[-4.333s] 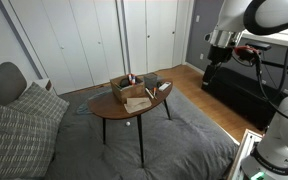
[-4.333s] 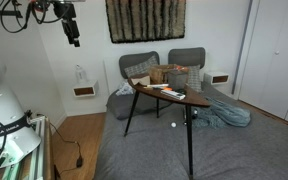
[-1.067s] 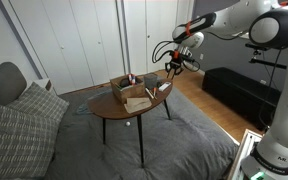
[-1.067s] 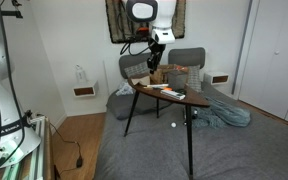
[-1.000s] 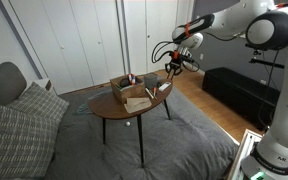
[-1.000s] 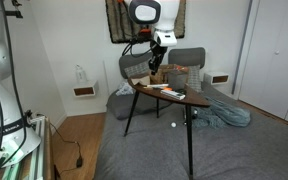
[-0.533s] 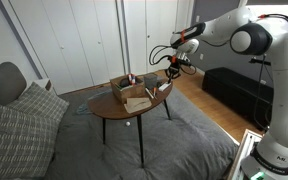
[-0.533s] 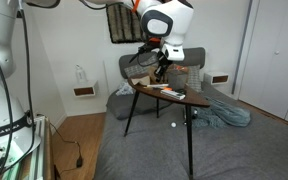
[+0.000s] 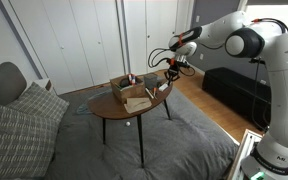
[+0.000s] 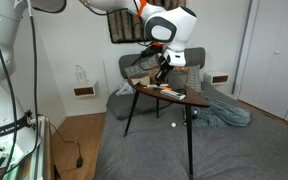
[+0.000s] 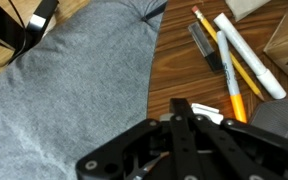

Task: Press a button on the white remote controller

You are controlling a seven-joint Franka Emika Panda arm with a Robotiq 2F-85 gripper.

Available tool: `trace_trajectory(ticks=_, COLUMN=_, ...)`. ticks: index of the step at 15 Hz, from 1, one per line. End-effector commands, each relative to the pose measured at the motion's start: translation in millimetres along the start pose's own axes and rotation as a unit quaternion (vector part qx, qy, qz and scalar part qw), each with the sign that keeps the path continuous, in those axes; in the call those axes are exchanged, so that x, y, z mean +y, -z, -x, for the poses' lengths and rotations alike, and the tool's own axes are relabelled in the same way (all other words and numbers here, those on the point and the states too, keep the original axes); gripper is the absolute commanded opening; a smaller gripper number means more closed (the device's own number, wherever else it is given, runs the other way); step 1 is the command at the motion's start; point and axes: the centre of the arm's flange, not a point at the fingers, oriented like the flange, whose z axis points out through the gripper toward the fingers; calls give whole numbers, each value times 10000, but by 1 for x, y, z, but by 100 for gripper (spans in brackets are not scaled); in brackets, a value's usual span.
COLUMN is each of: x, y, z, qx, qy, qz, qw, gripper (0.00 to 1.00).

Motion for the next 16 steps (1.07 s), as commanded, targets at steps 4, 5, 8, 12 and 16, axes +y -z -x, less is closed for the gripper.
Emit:
trace_trajectory(ticks=4, x=-13, y=-2, z=-13, qx=-62, qy=-38, qz=-52, qw=10000, gripper=0)
trace_trajectory(ticks=5, x=-15, y=-4, z=-16, qx=-65, qy=-34, qz=-79, qw=9999, gripper=0)
trace_trajectory(ticks=8, x=-19, y=-6, z=-24, qx=-49, qy=-55, qz=-120, qw=9999, gripper=0)
trace_trajectory(ticks=12, x=-24, y=-8, z=-33, qx=-60, qy=-63, qz=-198, qw=9998, gripper=0)
trace_trajectory(ticks=16, x=-30, y=-10, z=-42, qx=-68, qy=-110, qz=-239, qw=9996, gripper=0)
